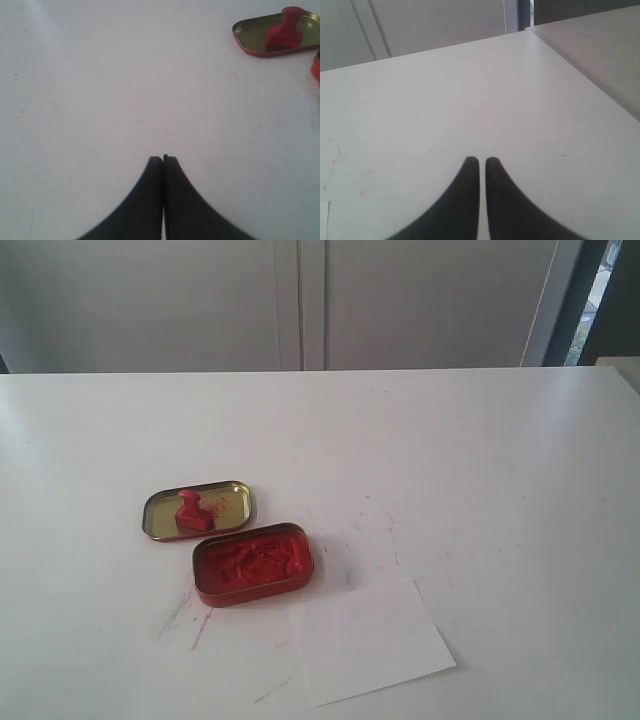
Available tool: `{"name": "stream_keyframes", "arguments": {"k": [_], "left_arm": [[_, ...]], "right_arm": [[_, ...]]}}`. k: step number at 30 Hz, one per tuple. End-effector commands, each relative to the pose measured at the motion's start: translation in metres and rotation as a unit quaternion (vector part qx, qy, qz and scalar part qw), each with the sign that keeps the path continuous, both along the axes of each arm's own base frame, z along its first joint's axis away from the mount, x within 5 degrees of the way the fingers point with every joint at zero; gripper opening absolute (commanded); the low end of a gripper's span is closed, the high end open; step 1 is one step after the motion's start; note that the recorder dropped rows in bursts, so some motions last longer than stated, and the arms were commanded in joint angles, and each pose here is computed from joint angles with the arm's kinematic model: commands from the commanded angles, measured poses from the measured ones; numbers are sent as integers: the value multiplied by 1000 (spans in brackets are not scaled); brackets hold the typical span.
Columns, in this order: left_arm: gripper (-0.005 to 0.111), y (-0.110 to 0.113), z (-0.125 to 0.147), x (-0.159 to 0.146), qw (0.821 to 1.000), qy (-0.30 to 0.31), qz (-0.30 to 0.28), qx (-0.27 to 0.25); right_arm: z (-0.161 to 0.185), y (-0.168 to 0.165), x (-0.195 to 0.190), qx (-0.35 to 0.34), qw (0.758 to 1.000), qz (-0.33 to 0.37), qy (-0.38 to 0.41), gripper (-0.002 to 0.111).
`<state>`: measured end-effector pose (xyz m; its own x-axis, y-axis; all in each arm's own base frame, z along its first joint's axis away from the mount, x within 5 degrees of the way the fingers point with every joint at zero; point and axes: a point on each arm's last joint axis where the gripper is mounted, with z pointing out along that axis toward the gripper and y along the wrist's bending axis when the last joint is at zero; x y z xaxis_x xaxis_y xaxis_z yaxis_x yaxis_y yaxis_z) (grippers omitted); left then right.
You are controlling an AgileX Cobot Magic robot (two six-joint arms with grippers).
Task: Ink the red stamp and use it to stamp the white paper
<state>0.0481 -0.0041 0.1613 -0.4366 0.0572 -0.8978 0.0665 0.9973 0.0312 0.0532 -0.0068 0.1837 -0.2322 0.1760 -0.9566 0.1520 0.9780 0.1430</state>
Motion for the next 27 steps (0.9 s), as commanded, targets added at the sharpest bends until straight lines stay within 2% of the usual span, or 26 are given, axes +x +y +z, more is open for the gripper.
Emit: {"name": "stream_keyframes", "arguments": {"k": [1,20,27], "left_arm": [[0,0,-4,0,1000,7,0,-2],[0,0,-3,0,1000,2,1,-2],[0,1,4,3,999,-40,4,-2]], "right_arm": [[-1,0,0,-2,1000,1,-1,5],[-1,0,0,-2,1000,1,-1,5],[-1,0,0,-2,1000,1,-1,5]]}}
